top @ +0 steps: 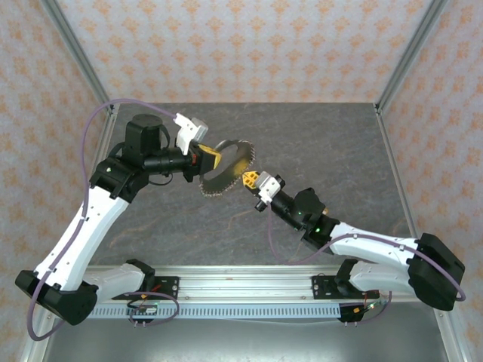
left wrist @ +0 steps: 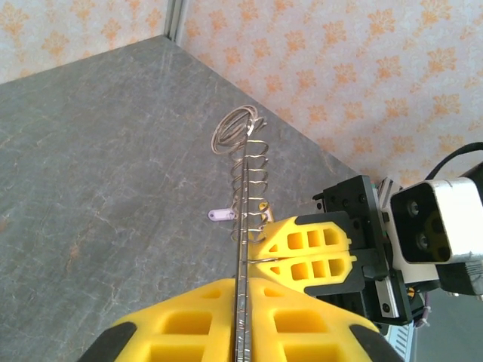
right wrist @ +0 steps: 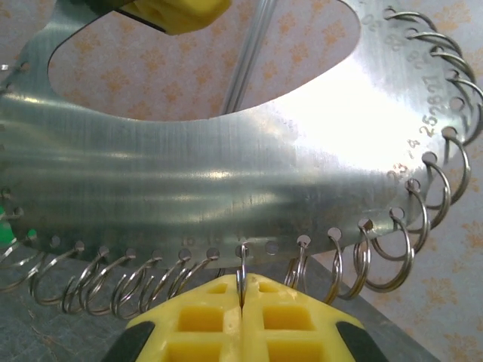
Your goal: Put the keys on the keyring
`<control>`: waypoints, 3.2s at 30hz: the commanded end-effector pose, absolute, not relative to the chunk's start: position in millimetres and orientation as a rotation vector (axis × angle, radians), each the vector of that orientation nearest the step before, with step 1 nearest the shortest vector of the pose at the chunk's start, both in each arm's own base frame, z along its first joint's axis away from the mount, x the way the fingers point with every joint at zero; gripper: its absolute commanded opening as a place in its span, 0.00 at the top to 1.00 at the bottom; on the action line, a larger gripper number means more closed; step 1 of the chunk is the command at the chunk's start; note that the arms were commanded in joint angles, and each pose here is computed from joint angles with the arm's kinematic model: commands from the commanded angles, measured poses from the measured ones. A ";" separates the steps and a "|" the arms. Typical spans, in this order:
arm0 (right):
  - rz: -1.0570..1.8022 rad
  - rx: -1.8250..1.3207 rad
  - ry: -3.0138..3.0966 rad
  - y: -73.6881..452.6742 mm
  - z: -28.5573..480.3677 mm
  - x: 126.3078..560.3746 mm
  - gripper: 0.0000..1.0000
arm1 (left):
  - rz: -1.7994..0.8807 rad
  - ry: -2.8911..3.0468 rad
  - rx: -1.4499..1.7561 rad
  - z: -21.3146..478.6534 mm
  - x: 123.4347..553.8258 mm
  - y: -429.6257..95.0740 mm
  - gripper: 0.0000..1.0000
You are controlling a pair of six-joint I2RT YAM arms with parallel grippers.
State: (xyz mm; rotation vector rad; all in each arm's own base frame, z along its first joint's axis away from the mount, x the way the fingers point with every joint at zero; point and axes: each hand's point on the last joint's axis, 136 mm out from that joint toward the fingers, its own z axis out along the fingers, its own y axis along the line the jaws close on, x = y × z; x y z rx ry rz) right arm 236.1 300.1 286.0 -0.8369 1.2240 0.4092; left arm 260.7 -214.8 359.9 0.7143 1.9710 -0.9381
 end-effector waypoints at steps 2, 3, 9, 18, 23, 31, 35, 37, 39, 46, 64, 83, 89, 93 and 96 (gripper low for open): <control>0.489 -0.759 1.186 297.8 320.8 231.9 1.00 | -0.937 2.018 0.631 346.2 273.6 -215.4 0.81; 0.498 -0.764 1.190 298.6 319.9 231.3 1.00 | -0.924 2.038 0.614 340.1 276.2 -213.8 0.78; 0.540 -0.816 1.255 303.5 305.0 229.5 1.00 | -0.938 2.113 0.495 309.0 290.6 -213.7 0.83; 0.605 -0.999 1.366 307.3 271.7 216.3 1.00 | -0.862 2.274 0.403 262.7 315.9 -206.3 0.87; 0.677 -1.013 1.412 303.8 265.4 213.2 1.00 | -0.808 2.337 0.370 239.4 332.8 -200.1 0.86; 0.702 -0.985 1.551 298.8 227.2 219.7 1.00 | -0.820 2.444 0.404 189.5 353.4 -210.5 0.81; 0.694 -0.949 1.636 291.9 198.0 226.8 1.00 | -0.794 2.505 0.382 158.2 363.1 -210.1 0.74; 0.691 -0.930 1.671 289.7 183.4 229.5 1.00 | -0.788 2.526 0.366 145.0 367.0 -210.4 0.74; 0.694 -0.917 1.709 288.2 168.7 231.3 1.00 | -0.779 2.550 0.345 131.5 369.0 -209.7 0.72; 0.694 -0.874 1.787 284.2 138.9 233.9 1.00 | -0.722 2.597 0.254 104.1 372.3 -197.8 0.69; 0.211 -1.412 1.596 314.6 124.9 223.9 1.00 | -0.431 2.099 -0.056 214.4 356.1 -121.4 0.64; 0.170 -1.825 1.317 358.7 83.7 153.3 1.00 | -0.314 2.001 -0.171 225.3 339.3 -88.0 0.60; 0.268 -1.459 1.464 360.8 134.3 188.4 1.00 | -0.322 1.991 -0.154 229.3 335.9 -88.7 0.61; 0.447 -1.165 1.554 346.0 175.4 221.2 1.00 | -0.320 1.992 -0.141 233.3 335.1 -89.3 0.62; 0.399 -1.259 1.566 345.3 152.1 219.1 1.00 | -0.325 1.979 -0.143 236.6 335.3 -89.3 0.62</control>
